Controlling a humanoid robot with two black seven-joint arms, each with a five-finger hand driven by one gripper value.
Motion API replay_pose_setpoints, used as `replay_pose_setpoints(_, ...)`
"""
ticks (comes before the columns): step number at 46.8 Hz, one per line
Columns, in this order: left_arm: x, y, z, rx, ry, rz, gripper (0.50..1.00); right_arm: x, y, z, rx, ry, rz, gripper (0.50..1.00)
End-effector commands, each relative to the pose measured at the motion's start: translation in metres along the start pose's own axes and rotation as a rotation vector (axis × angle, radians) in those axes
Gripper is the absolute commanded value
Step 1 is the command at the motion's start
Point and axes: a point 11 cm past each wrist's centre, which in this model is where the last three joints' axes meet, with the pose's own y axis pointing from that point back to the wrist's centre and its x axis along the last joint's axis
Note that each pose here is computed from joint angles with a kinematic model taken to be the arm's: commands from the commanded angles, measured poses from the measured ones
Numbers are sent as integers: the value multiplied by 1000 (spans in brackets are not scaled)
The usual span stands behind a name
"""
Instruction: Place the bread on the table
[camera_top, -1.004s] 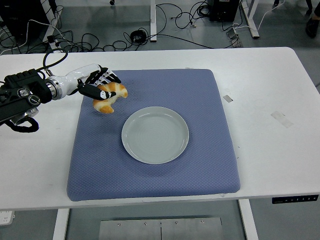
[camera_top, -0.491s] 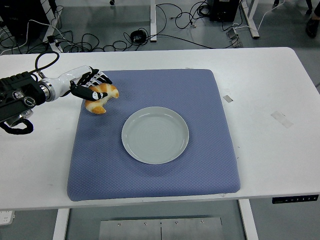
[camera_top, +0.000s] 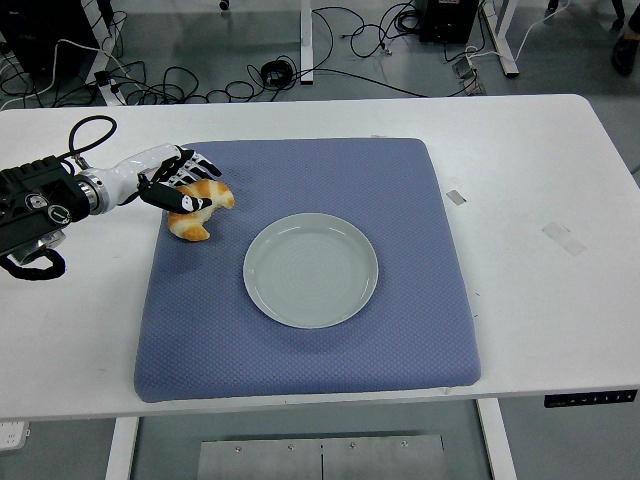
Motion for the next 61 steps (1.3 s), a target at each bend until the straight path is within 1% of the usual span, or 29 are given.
replay_pose_setpoints(1, 0, 0, 1, -1, 0, 1, 711, 0, 0, 0, 0, 0, 1, 1000)
replay_pose_setpoints(16, 1, 0, 0, 0, 0, 2, 721, 0, 0, 0, 0, 0, 1, 1000)
replay_pose_setpoints(19, 2, 0, 2, -2, -2, 3, 751, 0, 0, 0, 0, 0, -1, 1000)
replay_pose_setpoints(22, 4, 0, 4, -7, -3, 6, 804, 0, 0, 0, 0, 0, -1, 1000)
replay_pose_setpoints(26, 7, 0, 8, -15, -2, 13, 858, 0, 0, 0, 0, 0, -1, 1000)
replay_pose_setpoints(36, 14, 0, 15, -30, 76, 36, 949, 0, 0, 0, 0, 0, 1, 1000)
replay_pose_setpoints(40, 18, 0, 17, -34, 104, 45, 960, 0, 0, 0, 0, 0, -1, 1000)
replay_pose_setpoints(46, 32, 4, 23, -44, 127, 71, 963, 0, 0, 0, 0, 0, -1, 1000)
replay_pose_setpoints(55, 43, 4, 36, -73, 261, 95, 963, 0, 0, 0, 0, 0, -1, 1000)
replay_pose_setpoints(61, 51, 4, 48, -97, 307, 106, 965, 0, 0, 0, 0, 0, -1, 1000)
